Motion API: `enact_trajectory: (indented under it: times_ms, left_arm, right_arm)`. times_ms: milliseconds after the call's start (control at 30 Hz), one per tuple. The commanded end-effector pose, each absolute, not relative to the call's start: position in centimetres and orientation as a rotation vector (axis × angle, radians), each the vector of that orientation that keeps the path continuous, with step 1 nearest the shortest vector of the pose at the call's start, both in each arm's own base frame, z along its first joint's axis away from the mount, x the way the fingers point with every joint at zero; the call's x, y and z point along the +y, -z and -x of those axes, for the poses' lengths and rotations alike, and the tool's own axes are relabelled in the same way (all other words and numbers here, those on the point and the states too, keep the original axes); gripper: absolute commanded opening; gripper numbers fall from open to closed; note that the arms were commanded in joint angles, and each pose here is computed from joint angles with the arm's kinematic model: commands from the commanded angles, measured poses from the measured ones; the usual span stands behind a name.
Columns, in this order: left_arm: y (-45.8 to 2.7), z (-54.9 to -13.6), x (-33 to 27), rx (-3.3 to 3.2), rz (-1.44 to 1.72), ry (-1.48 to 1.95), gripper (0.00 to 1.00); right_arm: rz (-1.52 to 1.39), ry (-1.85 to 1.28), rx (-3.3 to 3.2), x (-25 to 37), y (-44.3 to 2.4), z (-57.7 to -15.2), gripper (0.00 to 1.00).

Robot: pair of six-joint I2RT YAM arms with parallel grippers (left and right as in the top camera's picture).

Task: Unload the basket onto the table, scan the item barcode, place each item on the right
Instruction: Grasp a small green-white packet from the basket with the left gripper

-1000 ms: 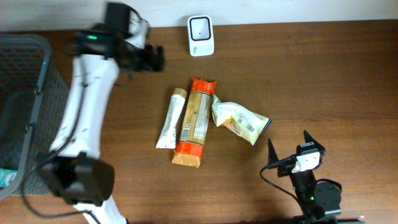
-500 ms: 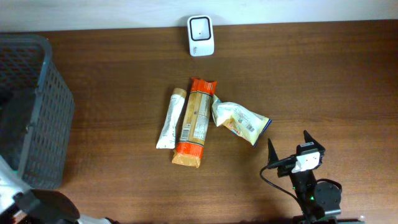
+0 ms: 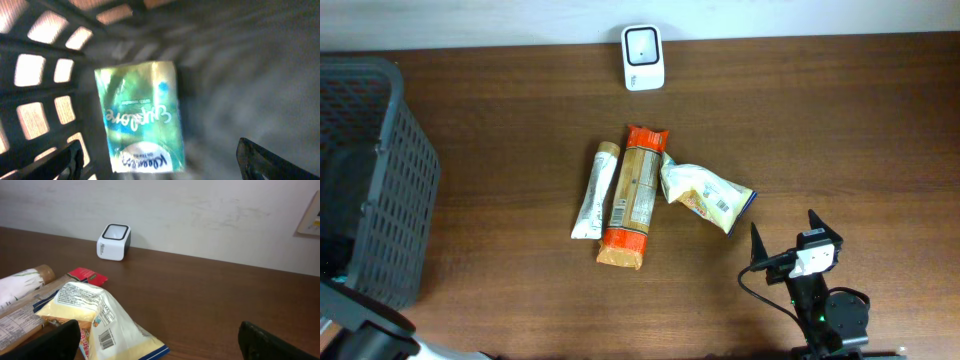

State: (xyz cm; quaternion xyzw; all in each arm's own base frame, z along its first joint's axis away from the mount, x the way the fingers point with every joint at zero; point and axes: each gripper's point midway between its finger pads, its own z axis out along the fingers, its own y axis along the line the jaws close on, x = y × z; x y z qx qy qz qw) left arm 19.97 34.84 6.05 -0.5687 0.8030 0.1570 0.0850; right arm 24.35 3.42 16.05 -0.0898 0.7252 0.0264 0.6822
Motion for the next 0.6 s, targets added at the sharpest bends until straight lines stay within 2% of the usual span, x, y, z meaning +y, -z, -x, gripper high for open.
enact_trajectory:
  times_ms: [0, 33, 67, 100, 133, 167, 300, 400, 567]
  left_arm:
    - [-3.1, -18.3, 35.1, 2.454, 1.761, -0.535, 0.8]
    - [-2.7, -18.4, 35.1, 2.459, 1.764, -0.532, 0.65]
    - [-2.4, -18.4, 35.1, 2.465, 1.765, -0.529, 0.43]
    - [-2.3, -18.4, 35.1, 2.466, 1.767, -0.53, 0.28]
    - [-2.2, -18.4, 35.2, 2.464, 1.766, -0.529, 0.07]
    - [-2.3, -18.5, 35.3, 2.457, 1.763, -0.531, 0.0]
    - [-3.0, -21.6, 34.7, 2.425, 1.709, -0.304, 0.0]
    - [-5.7, -24.9, 34.2, 2.391, 1.609, -0.099, 0.0]
    - [-15.7, -32.1, 31.3, 2.232, 1.229, 0.097, 0.0]
  right_arm:
    - [0.205, -0.057, 1.628, 3.4, -15.8, -24.4, 0.99]
    - [0.205, -0.057, 1.628, 3.4, -15.8, -24.4, 0.99]
    - [0.205, -0.057, 1.628, 3.4, -15.8, -24.4, 0.99]
    - [0.205, -0.057, 1.627, 3.4, -15.8, -24.4, 0.99]
    - [0.205, -0.057, 1.628, 3.4, -15.8, -24.4, 0.99]
    - [0.205, -0.057, 1.628, 3.4, -15.8, -24.4, 0.99]
    - [0.205, -0.057, 1.628, 3.4, -15.8, -24.4, 0.99]
    - [0.205, -0.057, 1.628, 3.4, -15.8, -24.4, 0.99]
    - [0.205, -0.057, 1.628, 3.4, -15.8, -24.4, 0.99]
